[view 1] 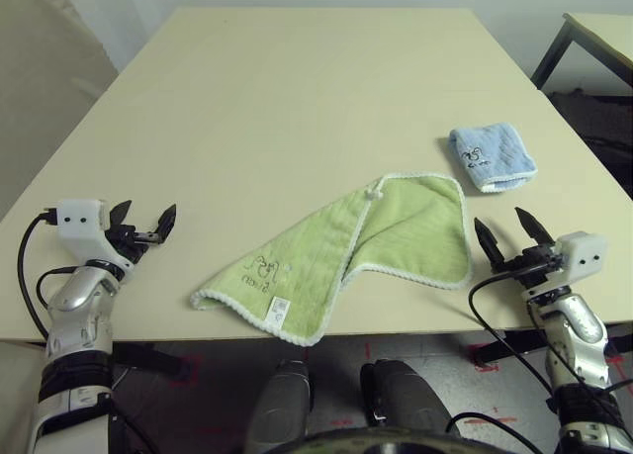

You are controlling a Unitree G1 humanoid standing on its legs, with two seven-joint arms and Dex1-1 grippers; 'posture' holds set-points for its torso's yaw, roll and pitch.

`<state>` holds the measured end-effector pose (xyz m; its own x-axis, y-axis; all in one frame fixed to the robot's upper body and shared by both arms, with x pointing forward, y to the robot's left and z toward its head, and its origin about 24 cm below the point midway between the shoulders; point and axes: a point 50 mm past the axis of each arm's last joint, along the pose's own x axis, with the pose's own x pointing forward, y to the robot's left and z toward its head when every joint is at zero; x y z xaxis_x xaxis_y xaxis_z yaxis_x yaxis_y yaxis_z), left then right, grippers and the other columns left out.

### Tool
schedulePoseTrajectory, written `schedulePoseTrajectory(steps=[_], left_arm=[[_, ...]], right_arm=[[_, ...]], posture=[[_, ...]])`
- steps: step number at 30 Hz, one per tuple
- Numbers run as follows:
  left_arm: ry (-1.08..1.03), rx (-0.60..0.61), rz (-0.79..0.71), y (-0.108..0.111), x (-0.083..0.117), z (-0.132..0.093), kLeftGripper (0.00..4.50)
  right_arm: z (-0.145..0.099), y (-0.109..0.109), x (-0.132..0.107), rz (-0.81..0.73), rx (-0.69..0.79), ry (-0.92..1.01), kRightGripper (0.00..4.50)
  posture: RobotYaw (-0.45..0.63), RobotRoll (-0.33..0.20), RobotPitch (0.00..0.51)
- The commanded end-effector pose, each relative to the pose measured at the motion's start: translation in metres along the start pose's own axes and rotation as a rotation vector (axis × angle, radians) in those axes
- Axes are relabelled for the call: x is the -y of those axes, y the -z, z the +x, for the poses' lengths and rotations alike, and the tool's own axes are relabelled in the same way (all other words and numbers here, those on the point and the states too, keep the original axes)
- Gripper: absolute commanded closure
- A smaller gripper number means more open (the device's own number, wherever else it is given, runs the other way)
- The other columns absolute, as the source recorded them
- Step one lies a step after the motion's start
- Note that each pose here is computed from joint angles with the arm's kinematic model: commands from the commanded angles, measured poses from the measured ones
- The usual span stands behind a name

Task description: Fold the towel and set it aside.

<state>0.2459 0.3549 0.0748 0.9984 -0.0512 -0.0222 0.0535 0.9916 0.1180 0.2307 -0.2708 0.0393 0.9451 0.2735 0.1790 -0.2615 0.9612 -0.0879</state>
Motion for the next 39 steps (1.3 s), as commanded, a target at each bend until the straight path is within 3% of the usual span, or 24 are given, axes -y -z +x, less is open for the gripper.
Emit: schedulePoseTrajectory(steps=[1, 4, 9, 15, 22, 27, 32, 39], left_arm=[[0.187, 0.077, -0.048, -0.020, 0.010, 0.001, 0.00], [0.438, 0.099, -0.077, -0.040, 0.020, -0.003, 0.00], [0.628, 0.082, -0.053, -0.065, 0.017, -0.006, 0.00], [0.871, -0.040, 0.126, -0.073, 0.028, -0.010, 0.00], [0.930, -0.057, 0.191, -0.073, 0.035, -0.006, 0.00], [0.939, -0.043, 0.210, -0.074, 0.039, -0.005, 0.00], [0.938, -0.035, 0.224, -0.074, 0.041, -0.008, 0.00], [0.947, -0.023, 0.253, -0.077, 0.044, -0.009, 0.00]], right_arm=[[0.002, -0.002, -0.006, -0.027, -0.013, -0.056, 0.03], [0.004, -0.007, -0.011, -0.049, -0.022, -0.124, 0.03], [0.006, -0.021, -0.008, 0.038, -0.048, -0.147, 0.03], [0.027, -0.050, -0.014, 0.022, -0.172, -0.122, 0.03], [0.056, -0.061, -0.013, -0.082, -0.431, -0.147, 0.03], [0.075, -0.065, -0.018, -0.014, -0.604, -0.271, 0.03], [0.086, -0.062, -0.025, 0.061, -0.691, -0.319, 0.03], [0.105, -0.055, -0.014, 0.049, -0.729, -0.209, 0.03]], posture=[[0.05, 0.000, 0.103], [0.06, 0.000, 0.104], [0.05, 0.000, 0.104], [0.04, 0.000, 0.103], [0.03, 0.000, 0.101], [0.05, 0.000, 0.099], [0.06, 0.000, 0.097], [0.08, 0.000, 0.092]])
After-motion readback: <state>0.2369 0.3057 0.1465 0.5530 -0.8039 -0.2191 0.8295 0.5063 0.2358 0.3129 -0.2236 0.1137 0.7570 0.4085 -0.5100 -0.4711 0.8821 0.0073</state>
